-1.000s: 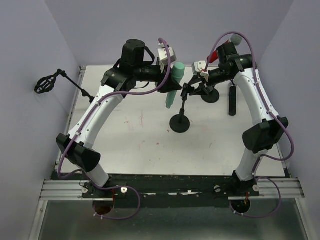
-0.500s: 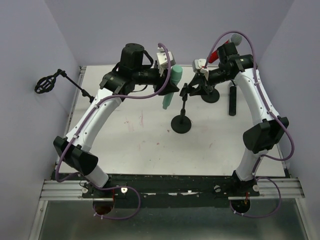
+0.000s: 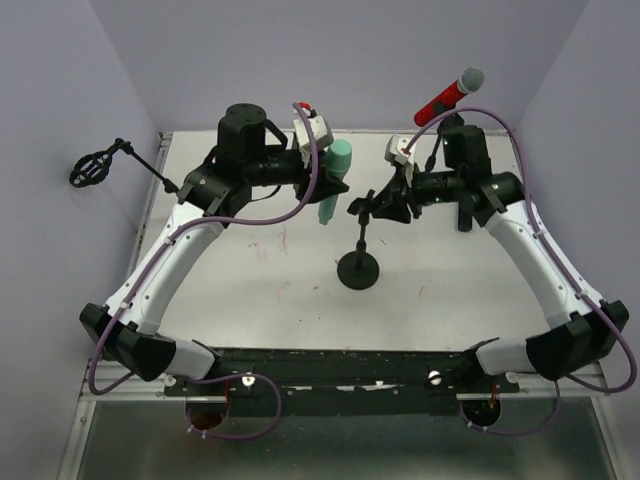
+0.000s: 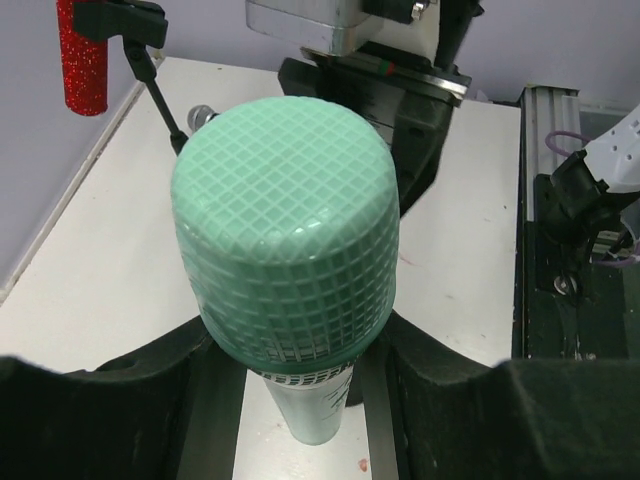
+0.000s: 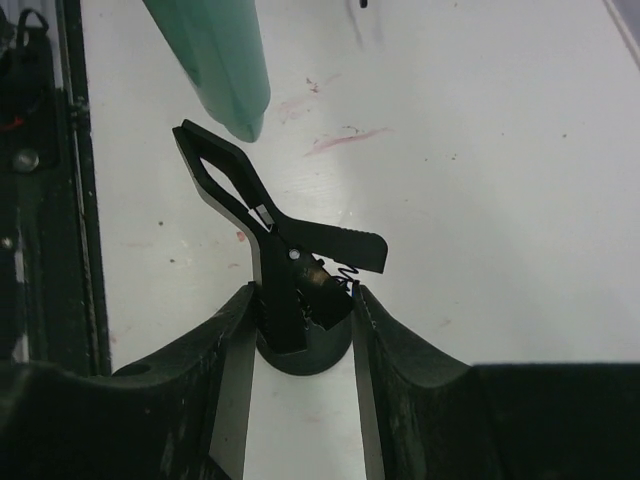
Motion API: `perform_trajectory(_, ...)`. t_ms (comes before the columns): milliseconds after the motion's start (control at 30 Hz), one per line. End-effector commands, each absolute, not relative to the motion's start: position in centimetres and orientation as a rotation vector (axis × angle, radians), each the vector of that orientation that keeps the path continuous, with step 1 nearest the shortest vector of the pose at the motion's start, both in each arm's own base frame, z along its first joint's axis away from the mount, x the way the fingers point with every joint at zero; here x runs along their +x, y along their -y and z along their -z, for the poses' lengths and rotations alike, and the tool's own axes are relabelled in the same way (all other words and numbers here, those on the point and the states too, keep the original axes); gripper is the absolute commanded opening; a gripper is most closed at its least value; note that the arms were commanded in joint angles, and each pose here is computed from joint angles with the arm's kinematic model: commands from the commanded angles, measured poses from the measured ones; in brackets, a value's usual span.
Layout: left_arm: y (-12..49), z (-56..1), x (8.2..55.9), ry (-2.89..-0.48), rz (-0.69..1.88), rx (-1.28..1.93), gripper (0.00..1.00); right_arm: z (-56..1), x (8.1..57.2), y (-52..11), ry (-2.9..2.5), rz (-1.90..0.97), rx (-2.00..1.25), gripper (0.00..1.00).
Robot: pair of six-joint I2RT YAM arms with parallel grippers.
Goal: Attach the microphones to the stand
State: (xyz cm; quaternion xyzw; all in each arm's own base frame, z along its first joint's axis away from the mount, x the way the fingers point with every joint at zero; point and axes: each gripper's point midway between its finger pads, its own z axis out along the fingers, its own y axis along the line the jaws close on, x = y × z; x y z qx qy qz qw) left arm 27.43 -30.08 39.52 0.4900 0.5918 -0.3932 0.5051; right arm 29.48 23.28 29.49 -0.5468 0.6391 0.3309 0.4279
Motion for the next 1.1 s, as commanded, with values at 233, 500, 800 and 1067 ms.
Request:
perform_trajectory(233, 28.9, -41.6, 25.5, -1.341, 0.921, 1.143, 0.00, -30.1, 30.4, -23.9, -1.783, -0.768, -0.949, 0.37)
perform_trajectory(500, 27.8, -41.5, 24.0, -1.330, 0.893, 1.146, 0.00, -31.3, 26.3, -23.0, -1.653, -0.768, -1.148, 0.80)
perform_trajectory(800, 26.6, -41.1, 22.0, -1.309, 0.887, 1.155, 0.00, -31.2, 25.0, -20.3, -1.509, -0.501, -1.447, 1.00)
perform_trajectory(1067, 25.5, -39.7, 20.5, -1.318, 0.878, 1.150, 0.00, -29.1, 25.6, -20.9, -1.175, -0.409, -1.896, 1.00)
